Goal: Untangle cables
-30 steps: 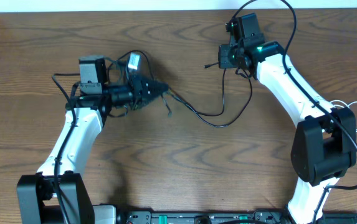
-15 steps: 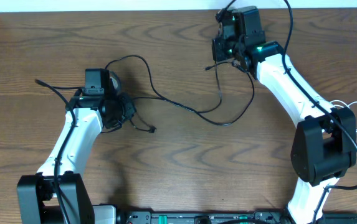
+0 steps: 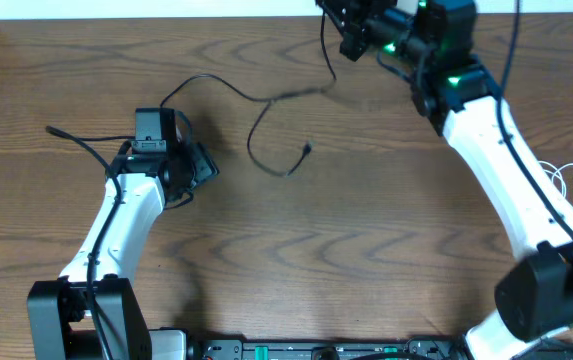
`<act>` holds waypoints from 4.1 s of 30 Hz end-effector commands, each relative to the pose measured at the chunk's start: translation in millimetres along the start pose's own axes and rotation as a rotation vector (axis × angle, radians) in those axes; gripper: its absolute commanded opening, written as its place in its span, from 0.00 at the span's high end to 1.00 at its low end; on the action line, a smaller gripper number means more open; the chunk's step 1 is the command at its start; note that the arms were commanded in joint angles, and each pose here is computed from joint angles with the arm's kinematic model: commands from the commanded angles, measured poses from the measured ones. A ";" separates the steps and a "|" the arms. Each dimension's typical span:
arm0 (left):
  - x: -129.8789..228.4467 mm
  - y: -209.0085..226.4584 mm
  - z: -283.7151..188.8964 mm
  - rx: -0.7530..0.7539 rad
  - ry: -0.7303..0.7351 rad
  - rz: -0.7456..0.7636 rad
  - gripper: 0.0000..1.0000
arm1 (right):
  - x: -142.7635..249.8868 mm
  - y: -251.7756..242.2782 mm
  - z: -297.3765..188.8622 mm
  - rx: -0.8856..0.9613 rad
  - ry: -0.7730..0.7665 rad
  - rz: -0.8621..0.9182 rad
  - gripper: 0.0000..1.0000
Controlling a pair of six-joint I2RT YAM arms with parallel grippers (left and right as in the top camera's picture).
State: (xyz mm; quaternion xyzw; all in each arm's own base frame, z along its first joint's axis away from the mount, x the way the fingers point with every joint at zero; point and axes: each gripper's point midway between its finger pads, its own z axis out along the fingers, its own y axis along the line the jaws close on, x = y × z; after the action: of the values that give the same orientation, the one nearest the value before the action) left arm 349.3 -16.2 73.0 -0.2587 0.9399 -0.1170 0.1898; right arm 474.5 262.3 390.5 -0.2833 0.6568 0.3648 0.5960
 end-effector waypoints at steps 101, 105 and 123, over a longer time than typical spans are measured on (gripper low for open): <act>16.1 -152.8 43.4 0.902 0.372 -0.131 0.93 | -57.6 92.2 -42.0 -0.373 -0.045 0.119 0.99; 2.0 -153.9 9.4 1.088 0.367 -0.004 0.93 | -54.4 69.9 -48.9 -0.322 -0.023 0.192 0.99; -25.8 -109.5 -34.7 1.290 0.306 0.173 0.93 | -14.4 -58.3 -79.6 0.223 0.033 0.457 0.99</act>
State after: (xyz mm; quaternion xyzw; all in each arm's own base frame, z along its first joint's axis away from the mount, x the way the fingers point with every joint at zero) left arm 407.8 -100.3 145.8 -0.0169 0.7227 -0.6695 0.1709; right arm 465.2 196.0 394.0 -0.1251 0.7343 0.4520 0.4907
